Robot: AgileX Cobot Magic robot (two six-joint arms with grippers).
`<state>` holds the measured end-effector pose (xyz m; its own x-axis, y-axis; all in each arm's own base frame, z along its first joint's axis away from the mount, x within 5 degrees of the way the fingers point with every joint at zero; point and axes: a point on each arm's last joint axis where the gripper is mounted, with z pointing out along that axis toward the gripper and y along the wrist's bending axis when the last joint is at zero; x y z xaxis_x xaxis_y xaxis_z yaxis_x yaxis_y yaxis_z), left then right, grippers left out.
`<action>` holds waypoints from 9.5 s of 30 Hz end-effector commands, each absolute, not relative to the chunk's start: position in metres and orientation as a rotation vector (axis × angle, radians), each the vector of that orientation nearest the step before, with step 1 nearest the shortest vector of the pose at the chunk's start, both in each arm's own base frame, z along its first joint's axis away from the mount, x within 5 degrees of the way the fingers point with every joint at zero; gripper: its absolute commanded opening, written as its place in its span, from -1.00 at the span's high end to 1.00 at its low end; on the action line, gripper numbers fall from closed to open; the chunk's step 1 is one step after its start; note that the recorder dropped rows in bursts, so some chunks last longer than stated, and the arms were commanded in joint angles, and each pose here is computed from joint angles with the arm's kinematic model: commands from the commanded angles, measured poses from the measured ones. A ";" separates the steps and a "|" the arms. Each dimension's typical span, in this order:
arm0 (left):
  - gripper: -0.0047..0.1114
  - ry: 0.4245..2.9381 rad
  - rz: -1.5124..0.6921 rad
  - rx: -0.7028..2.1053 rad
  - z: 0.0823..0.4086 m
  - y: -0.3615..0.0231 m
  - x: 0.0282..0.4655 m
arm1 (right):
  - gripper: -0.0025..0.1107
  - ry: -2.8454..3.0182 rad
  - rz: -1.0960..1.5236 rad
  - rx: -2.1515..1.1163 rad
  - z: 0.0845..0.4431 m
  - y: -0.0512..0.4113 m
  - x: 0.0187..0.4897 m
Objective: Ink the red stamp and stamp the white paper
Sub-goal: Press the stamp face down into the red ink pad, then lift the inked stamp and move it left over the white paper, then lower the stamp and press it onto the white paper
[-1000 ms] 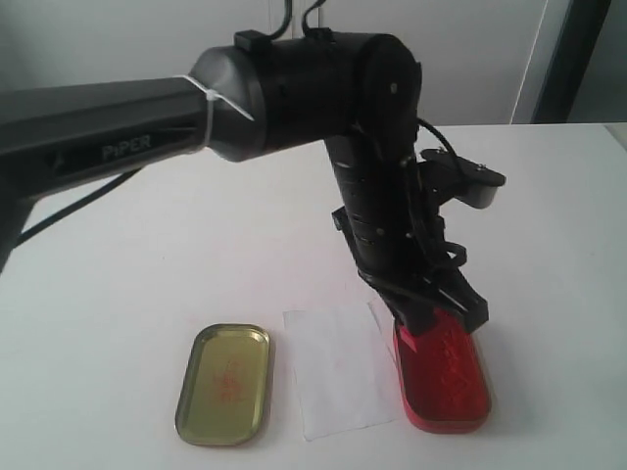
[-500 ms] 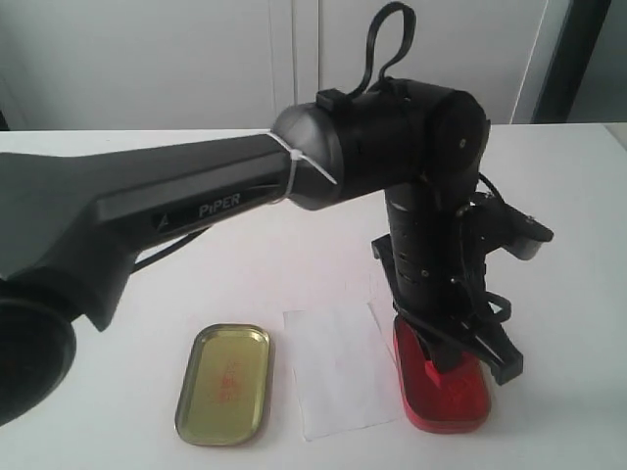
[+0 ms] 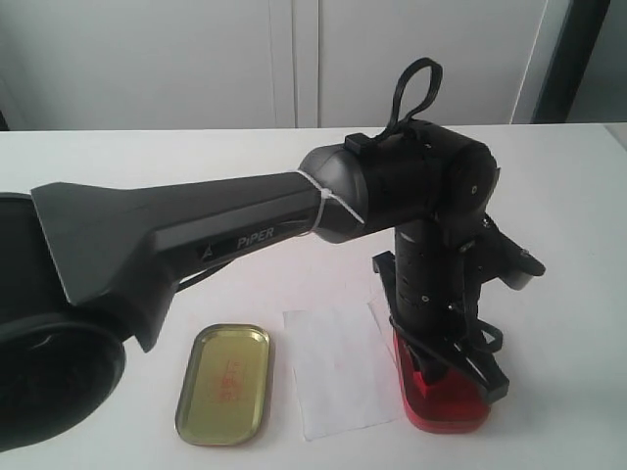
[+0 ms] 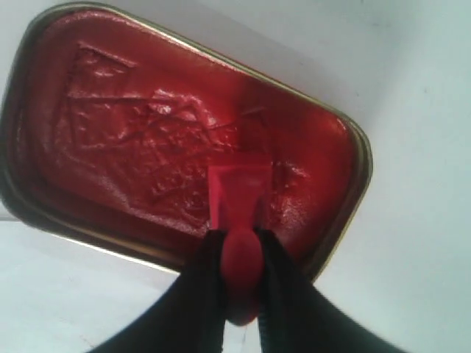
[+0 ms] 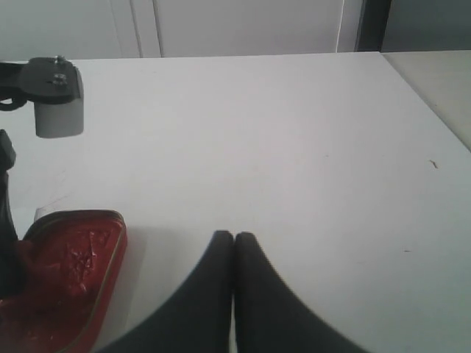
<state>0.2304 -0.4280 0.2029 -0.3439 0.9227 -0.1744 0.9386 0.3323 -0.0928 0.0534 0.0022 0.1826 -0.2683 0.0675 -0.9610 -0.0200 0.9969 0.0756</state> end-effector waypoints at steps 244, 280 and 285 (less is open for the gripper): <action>0.92 2.569 -0.098 1.625 0.169 -0.345 0.235 | 0.96 1.824 0.080 0.038 0.182 0.002 0.054; 0.92 2.755 -0.031 1.744 0.120 -0.338 0.233 | 0.96 1.824 0.080 0.038 0.182 0.002 0.054; 0.92 2.780 -0.012 1.762 0.120 -0.337 0.232 | 0.96 1.824 0.080 0.038 0.182 0.002 0.054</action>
